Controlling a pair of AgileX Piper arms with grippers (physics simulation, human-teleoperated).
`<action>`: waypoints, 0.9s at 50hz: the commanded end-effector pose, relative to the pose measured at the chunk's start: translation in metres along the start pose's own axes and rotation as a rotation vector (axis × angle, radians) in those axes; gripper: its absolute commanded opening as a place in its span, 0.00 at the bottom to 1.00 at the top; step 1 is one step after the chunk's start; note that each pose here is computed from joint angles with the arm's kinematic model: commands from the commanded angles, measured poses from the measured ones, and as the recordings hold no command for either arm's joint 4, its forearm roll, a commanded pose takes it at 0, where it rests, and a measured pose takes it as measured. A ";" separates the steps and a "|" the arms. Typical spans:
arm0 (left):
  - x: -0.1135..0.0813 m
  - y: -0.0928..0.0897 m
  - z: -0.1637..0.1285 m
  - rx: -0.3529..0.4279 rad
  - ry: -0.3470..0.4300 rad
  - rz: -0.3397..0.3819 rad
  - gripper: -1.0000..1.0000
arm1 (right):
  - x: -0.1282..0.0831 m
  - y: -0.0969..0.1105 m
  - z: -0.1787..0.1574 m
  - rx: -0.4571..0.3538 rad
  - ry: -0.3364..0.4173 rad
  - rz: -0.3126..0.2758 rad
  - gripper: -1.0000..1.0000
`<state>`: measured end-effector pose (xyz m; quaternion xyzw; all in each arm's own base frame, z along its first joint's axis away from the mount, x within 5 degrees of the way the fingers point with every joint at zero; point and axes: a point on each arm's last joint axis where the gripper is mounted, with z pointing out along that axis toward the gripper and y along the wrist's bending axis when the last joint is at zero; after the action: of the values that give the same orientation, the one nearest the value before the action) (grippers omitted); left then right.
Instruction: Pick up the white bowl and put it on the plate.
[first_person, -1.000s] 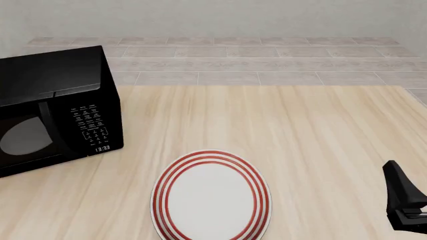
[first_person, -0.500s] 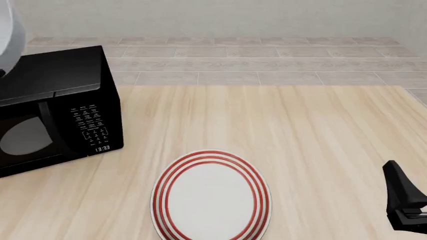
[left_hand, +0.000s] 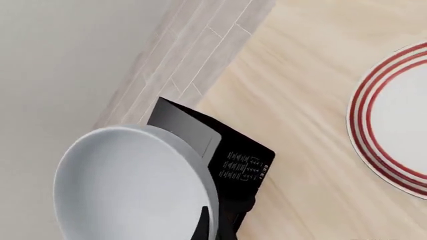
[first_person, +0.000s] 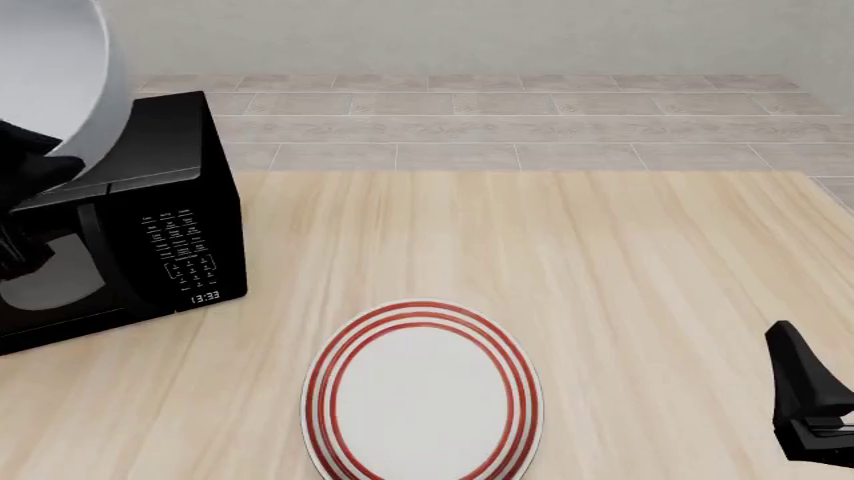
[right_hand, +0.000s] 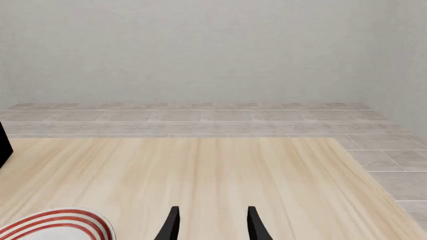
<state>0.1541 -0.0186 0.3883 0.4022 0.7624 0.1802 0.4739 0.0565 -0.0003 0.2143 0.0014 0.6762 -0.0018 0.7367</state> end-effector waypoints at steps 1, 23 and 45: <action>-0.009 -0.009 -0.008 0.053 -0.049 0.016 0.00 | 0.000 0.000 0.000 0.000 0.000 0.000 1.00; -0.021 -0.026 -0.011 0.164 -0.111 0.022 0.00 | 0.000 0.000 0.000 0.000 0.000 0.000 1.00; -0.046 -0.030 -0.015 0.269 -0.154 -0.027 0.00 | 0.000 0.000 0.000 0.000 0.000 0.000 1.00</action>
<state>0.1398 -0.0631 0.3938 0.4617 0.7488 0.0598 0.4717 0.0565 -0.0003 0.2143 0.0013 0.6762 -0.0019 0.7367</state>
